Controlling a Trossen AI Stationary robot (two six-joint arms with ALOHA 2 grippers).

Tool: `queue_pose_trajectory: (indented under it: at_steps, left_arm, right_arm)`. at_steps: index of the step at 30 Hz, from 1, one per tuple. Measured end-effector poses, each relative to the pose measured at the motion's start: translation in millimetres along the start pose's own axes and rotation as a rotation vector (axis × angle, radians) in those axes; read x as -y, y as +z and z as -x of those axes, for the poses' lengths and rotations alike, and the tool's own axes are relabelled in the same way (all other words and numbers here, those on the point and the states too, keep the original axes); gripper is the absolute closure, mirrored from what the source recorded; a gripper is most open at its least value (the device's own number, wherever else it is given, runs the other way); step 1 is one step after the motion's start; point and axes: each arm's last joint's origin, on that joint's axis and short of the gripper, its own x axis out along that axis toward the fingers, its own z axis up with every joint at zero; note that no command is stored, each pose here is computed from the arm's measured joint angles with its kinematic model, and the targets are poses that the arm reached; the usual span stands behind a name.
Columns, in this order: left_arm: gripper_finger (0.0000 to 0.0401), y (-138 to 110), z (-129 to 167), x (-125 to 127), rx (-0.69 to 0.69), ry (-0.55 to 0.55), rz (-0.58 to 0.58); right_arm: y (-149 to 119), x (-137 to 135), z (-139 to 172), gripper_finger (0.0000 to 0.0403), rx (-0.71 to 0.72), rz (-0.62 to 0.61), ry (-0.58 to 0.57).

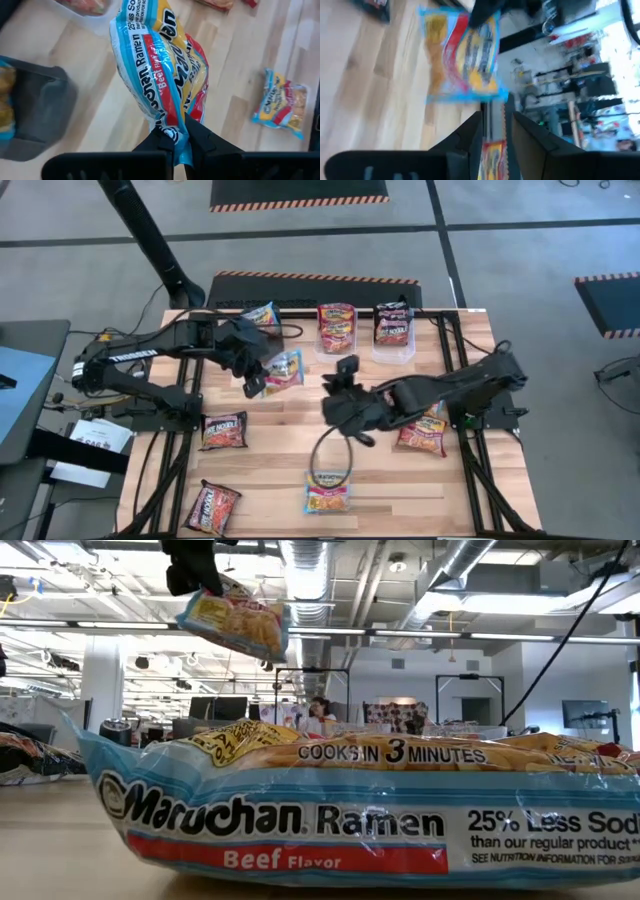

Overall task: Sort Maruchan noodles
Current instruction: Put the blue noodle pack into the black bin

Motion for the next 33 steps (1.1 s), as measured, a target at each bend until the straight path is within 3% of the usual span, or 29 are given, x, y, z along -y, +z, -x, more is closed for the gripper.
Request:
queue_pose_trajectory:
  at_steps: [8,14,24,33]
  left_arm:
    - [0.0401,2.4,15.4,-26.5,0.054,0.079,-0.055]
    - [0.0401,0.3,14.4,-56.1,0.091,0.145,-0.026]
    - [0.0401,-30.5,-20.9,-121.1,0.17,0.23,0.089]
    - [0.0401,-49.0,-19.2,-163.5,0.18,0.341,0.132]
  right_arm:
    - [-22.3,43.8,41.4,0.0276,0.035,-0.171,-0.005]
    - [-38.3,65.6,61.0,0.0276,0.048,-0.277,-0.004]
    - [-56.0,68.2,68.2,0.0276,-0.032,-0.288,0.023]
    - [-58.8,67.1,68.3,0.0276,-0.053,-0.344,0.027]
